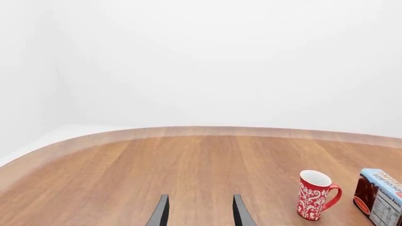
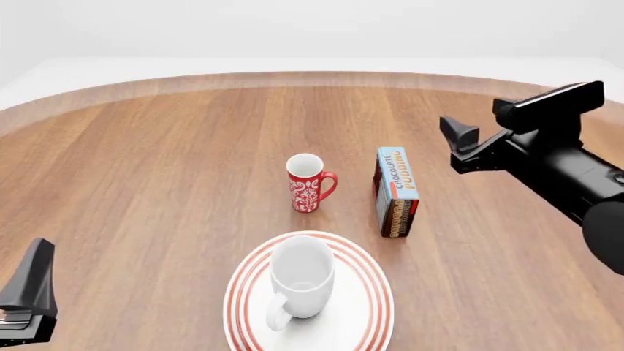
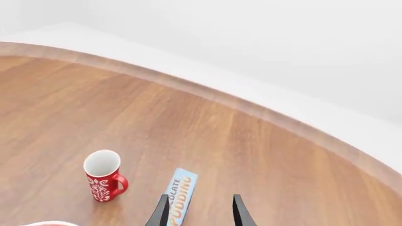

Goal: Pick up the white mug and put it on the plate, and put the chocolate pudding to the right of the plate.

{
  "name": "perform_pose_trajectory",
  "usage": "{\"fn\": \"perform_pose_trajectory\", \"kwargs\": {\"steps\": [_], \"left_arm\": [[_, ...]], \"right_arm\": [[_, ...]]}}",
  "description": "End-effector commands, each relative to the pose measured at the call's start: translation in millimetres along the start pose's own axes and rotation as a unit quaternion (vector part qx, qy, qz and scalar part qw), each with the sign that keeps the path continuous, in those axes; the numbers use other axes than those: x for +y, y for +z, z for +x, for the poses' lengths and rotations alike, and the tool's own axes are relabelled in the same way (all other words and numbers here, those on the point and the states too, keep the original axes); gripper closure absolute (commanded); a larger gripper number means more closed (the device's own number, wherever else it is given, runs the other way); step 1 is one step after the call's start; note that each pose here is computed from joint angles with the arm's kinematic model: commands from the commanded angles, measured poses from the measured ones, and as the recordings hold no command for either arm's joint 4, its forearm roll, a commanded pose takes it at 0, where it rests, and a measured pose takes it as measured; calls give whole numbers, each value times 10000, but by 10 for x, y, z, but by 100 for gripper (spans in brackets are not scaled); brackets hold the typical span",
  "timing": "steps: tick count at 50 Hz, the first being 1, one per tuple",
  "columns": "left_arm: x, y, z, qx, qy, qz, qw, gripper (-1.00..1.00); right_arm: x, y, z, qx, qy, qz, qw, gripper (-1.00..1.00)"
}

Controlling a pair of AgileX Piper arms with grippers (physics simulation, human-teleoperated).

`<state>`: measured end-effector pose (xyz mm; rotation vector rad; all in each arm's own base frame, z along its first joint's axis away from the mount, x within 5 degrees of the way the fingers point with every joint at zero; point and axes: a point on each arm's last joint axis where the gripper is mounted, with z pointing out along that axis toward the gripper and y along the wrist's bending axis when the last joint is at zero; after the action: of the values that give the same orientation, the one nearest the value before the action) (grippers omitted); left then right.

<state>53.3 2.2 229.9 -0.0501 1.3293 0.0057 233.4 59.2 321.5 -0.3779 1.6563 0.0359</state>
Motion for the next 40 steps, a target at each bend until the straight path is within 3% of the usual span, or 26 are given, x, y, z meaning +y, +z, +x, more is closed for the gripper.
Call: {"fn": "perform_pose_trajectory", "kwargs": {"steps": [1, 19, 40], "left_arm": [[1, 0, 1, -1, -13, -6, 10000, -100], [-1, 0, -4, -13, -27, 5, 10000, -100], [-2, 0, -6, -16, -64, 15, 10000, -100]], "right_arm": [[18, 176, -43, 151, 150, -78, 9997, -100], [15, 283, -59, 376, 481, -106, 9981, -100], [97, 501, -109, 467, 649, -260, 9965, -100]]}}
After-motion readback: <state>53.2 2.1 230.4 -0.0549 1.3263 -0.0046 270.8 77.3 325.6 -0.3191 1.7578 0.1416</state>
